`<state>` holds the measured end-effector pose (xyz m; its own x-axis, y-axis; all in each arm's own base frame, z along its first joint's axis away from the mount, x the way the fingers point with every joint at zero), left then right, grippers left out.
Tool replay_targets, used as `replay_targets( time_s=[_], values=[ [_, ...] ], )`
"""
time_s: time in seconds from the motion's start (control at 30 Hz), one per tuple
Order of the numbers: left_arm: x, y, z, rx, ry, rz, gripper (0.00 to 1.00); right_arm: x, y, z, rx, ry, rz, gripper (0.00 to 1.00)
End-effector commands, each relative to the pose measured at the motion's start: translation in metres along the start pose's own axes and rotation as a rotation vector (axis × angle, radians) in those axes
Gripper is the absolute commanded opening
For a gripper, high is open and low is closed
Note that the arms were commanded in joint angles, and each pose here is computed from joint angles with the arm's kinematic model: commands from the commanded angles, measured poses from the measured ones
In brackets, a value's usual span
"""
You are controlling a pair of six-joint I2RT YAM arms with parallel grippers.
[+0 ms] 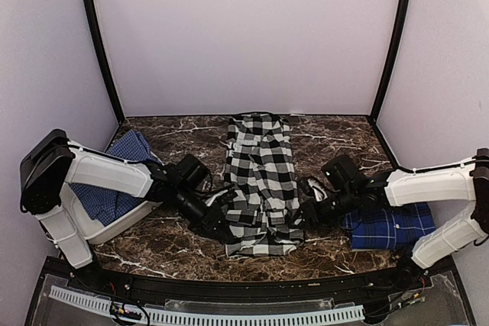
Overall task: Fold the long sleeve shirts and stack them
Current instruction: Pick up the rectangle-folded shirt from the center of the board.
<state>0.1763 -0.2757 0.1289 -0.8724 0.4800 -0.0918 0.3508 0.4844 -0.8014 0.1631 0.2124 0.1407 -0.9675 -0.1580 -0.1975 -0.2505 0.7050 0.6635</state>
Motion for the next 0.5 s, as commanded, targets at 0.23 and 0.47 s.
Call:
replay_targets(
  time_s=[0.23, 0.47],
  values=[
    [-0.039, 0.019, -0.062, -0.125, -0.281, -0.112, 0.22, -0.021, -0.027, -0.018, -0.047, -0.129, 0.106, 0.54],
    [-0.052, 0.042, -0.05, -0.171, -0.333, -0.186, 0.32, -0.018, -0.04, -0.008, -0.088, -0.134, 0.146, 0.55]
  ],
)
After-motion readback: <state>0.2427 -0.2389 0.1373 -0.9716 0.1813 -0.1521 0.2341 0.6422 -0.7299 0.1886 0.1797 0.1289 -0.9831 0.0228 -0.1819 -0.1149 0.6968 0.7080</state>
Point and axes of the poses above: each gripper's point midway between its finger pads, its own z axis out along the fingers, its own y axis along the line the jaws close on, x = y × z, the point moved 10 cm from there along -z, back along the fingers, and after that the axes turned 4 degrees about z, right-handed, at the moved point
